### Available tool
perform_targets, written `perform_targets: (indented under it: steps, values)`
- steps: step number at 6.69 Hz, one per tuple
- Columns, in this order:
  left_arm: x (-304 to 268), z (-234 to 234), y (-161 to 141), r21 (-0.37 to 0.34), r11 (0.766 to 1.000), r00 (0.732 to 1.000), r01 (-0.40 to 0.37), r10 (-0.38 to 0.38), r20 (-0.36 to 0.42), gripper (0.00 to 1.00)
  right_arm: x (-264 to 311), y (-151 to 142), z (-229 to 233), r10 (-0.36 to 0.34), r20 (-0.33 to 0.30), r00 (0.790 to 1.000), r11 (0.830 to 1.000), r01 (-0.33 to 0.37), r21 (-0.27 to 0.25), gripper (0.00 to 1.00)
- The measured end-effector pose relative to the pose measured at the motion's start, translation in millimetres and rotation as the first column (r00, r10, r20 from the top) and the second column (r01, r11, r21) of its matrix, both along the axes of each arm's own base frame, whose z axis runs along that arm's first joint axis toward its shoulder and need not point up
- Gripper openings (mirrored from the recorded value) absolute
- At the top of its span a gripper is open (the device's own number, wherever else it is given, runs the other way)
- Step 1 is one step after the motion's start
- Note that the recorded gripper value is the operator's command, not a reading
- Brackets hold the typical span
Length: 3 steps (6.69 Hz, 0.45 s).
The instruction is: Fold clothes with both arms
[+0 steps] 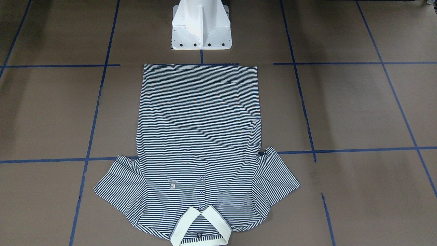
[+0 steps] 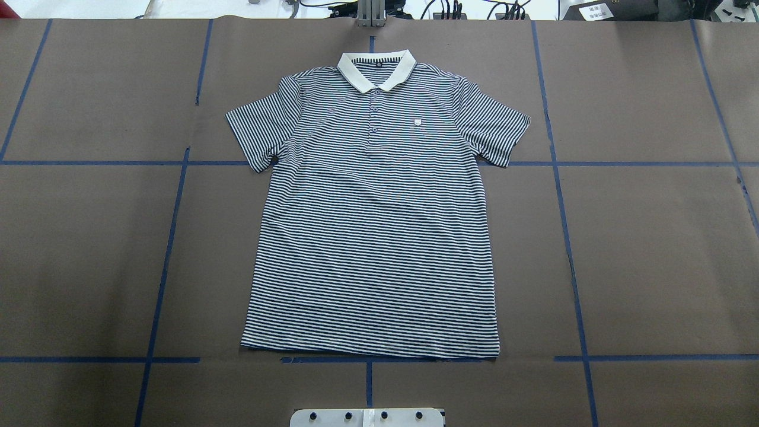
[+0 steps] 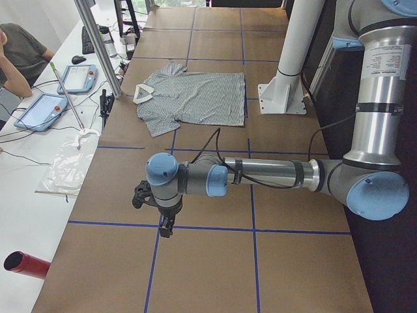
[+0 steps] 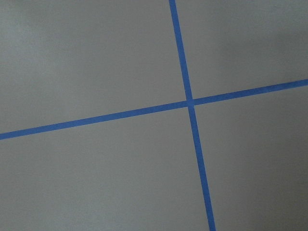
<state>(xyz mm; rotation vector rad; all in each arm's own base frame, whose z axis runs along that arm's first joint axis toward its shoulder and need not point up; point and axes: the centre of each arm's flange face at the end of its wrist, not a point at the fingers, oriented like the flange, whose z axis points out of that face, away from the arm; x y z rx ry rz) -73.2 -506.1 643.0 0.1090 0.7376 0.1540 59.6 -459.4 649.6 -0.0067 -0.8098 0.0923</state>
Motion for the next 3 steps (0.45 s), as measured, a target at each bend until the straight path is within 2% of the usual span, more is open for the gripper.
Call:
perform_targets:
  steps: [2, 3]
  values:
    - [0, -5, -2, 0.011, 1.0, 1.0, 0.0, 0.0, 0.001, 1.0, 0, -5, -6, 0.002, 0.002, 1.0, 1.0, -0.002, 0.01, 1.0]
    - [0, -14, -8, 0.031, 1.0, 1.0, -0.002, 0.002, 0.009, 1.0, -2, -16, -18, -0.002, 0.007, 1.0, 0.999, 0.002, 0.035, 1.0]
